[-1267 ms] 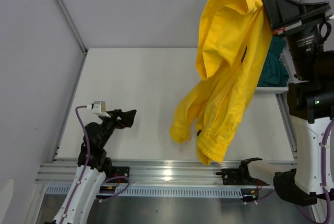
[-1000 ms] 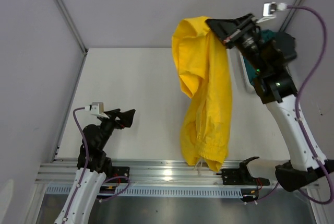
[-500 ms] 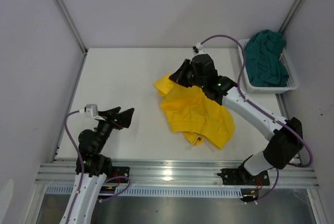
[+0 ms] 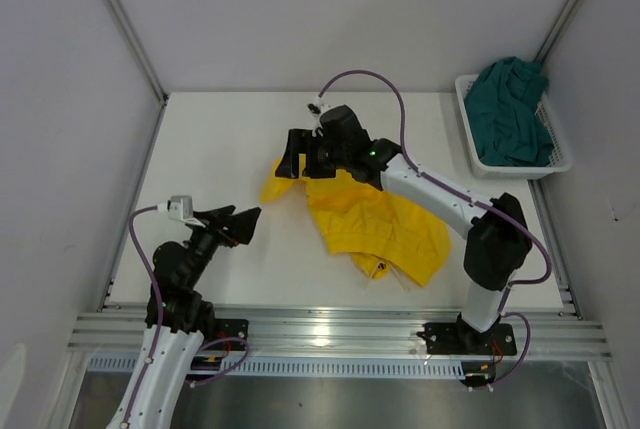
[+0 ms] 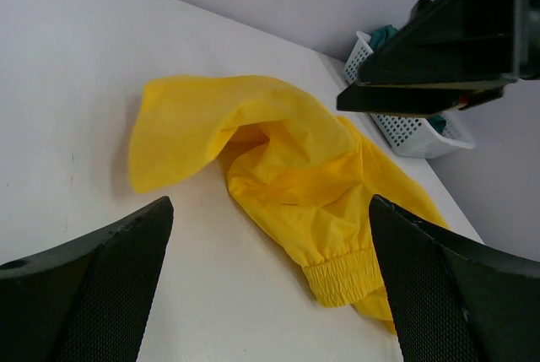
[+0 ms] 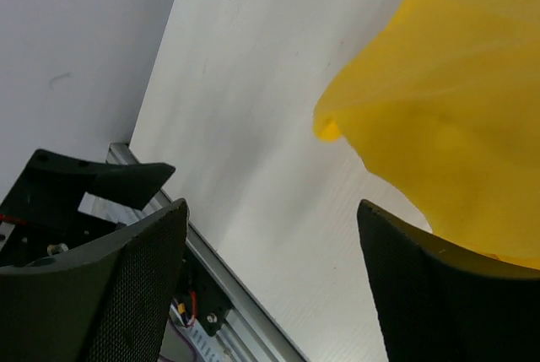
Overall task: Fold and stack the shorts
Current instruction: Move the shorts to the center of the board, then flatten the shorts out
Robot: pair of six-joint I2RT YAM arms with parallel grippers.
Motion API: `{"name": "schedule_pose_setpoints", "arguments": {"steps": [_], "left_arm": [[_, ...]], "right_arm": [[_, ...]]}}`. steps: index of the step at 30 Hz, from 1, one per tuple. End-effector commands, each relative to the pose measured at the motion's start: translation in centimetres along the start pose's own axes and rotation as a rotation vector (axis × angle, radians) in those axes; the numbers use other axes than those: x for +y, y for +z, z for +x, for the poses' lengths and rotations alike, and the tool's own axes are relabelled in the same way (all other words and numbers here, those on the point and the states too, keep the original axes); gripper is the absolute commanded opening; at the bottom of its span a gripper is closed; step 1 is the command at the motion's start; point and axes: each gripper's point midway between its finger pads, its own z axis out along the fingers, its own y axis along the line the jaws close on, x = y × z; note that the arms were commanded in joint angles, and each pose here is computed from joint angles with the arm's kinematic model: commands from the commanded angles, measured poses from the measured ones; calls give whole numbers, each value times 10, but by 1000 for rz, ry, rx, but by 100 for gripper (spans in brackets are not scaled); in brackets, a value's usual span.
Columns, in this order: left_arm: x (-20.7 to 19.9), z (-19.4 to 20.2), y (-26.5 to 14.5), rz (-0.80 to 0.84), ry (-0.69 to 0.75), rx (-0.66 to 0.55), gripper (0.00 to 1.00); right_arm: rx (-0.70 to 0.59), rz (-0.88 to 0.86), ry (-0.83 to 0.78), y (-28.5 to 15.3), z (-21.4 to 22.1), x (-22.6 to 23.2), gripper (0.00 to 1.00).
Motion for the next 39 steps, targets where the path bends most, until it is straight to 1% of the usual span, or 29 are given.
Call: {"name": "schedule_pose_setpoints", "arguments": {"steps": [1, 3, 5, 6, 7, 8, 9, 10, 12, 13, 14, 15, 16, 18, 23, 28, 32, 36, 39], "left_arm": [[-11, -18, -2, 20, 40, -42, 99], [-8, -19, -2, -1, 41, -43, 99], [-2, -18, -1, -29, 42, -34, 99], [4, -16, -1, -60, 40, -28, 99], [6, -16, 0, -74, 40, -26, 99], [9, -16, 1, -86, 38, -25, 99], [19, -11, 0, -136, 28, -6, 99], [26, -7, 0, -175, 18, 11, 99], [41, -3, -1, -253, 10, 25, 99], [44, -1, -1, -271, 11, 36, 99], [46, 0, 0, -277, 11, 42, 99], [49, 3, -1, -289, 13, 47, 99], [50, 4, -1, -294, 14, 50, 99], [51, 5, -1, -296, 12, 54, 99], [50, 1, -3, -289, 24, 32, 99], [50, 1, -4, -290, 31, 32, 99], [51, 2, -3, -295, 36, 41, 99], [52, 2, -3, -302, 37, 46, 99], [52, 2, -4, -301, 39, 45, 99]], "right_arm": [[-113, -11, -166, -45, -20, 15, 85], [-76, 24, -217, -51, -2, 5, 84], [-21, 96, -291, -56, 23, -16, 83], [-6, 141, -324, -56, 35, -22, 80], [44, 194, -342, -57, 54, -37, 77], [68, 227, -368, -57, 63, -44, 75], [64, 303, -386, -58, 66, -58, 70], [108, 317, -417, -58, 87, -59, 68], [117, 367, -460, -57, 100, -65, 67], [136, 356, -492, -55, 115, -57, 67], [152, 369, -506, -52, 124, -59, 67], [138, 410, -514, -52, 126, -62, 67], [160, 430, -536, -52, 137, -62, 68], [162, 505, -545, -47, 142, -71, 68], [189, 585, -576, -34, 158, -80, 67], [215, 710, -594, -21, 163, -102, 66], [225, 730, -586, -10, 168, -112, 59], [238, 749, -556, -5, 170, -128, 58], [241, 761, -533, 0, 171, -142, 55]]}}
